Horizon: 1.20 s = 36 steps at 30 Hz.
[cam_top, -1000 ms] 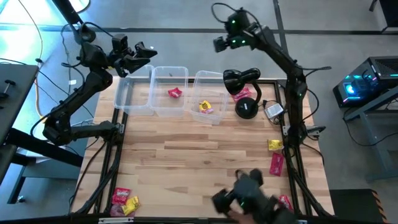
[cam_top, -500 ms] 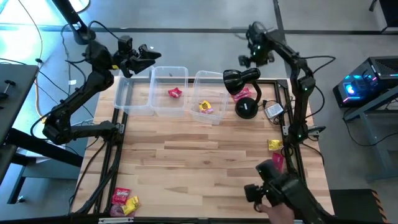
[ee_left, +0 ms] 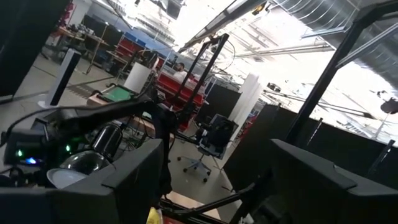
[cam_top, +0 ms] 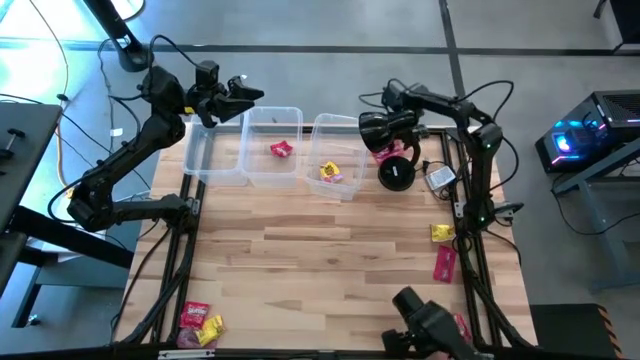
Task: Sort candy
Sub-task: Put the pink candy wrapper into the left transparent bin
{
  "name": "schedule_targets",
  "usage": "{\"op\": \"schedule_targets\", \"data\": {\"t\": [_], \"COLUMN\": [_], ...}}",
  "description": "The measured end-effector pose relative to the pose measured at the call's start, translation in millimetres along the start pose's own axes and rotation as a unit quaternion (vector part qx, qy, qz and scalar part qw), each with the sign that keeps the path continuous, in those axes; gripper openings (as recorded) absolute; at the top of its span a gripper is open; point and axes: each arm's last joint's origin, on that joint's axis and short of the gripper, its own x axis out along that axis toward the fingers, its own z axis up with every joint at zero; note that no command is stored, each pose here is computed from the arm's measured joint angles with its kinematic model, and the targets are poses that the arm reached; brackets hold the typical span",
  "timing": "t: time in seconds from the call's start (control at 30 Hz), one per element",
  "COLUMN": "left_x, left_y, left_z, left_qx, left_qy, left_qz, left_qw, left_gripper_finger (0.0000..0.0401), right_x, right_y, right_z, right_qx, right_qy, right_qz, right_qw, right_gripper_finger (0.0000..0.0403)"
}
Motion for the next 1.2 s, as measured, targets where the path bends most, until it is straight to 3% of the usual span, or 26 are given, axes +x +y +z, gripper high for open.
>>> {"op": "schedule_targets", "data": {"t": [0.43, 0.53, 0.67, 0.73, 1.0, 1.2], "left_x": [0, 0, 0, 0, 2, 2], "left_y": [4, 5, 5, 5, 4, 4], "left_z": [-3, -5, -5, -5, -6, -6], "left_qx": [-0.016, -0.023, -0.024, -0.024, -0.012, -0.011], "left_qy": [0.008, 0.012, 0.013, 0.014, 0.018, 0.017], "left_qz": [0.015, 0.019, 0.019, 0.018, 0.012, 0.012], "left_qw": [1.000, 0.999, 0.999, 0.999, 1.000, 1.000], "left_gripper_finger": [0.0284, 0.0284, 0.0284, 0.0284, 0.0284, 0.0284], "right_x": [18, 23, 32, 35, 27, -8], "right_y": [23, 24, 26, 29, 34, 34], "right_z": [-1, 1, 2, 1, -10, -21], "right_qx": [-0.001, 0.000, -0.009, -0.030, -0.079, -0.087], "right_qy": [-0.091, -0.092, -0.079, -0.076, -0.061, -0.103], "right_qz": [-0.058, -0.061, -0.068, -0.074, -0.092, -0.073], "right_qw": [0.994, 0.994, 0.995, 0.994, 0.991, 0.988], "right_gripper_finger": [0.0244, 0.0194, 0.0060, 0.0018, 0.0002, 0.0000]}}
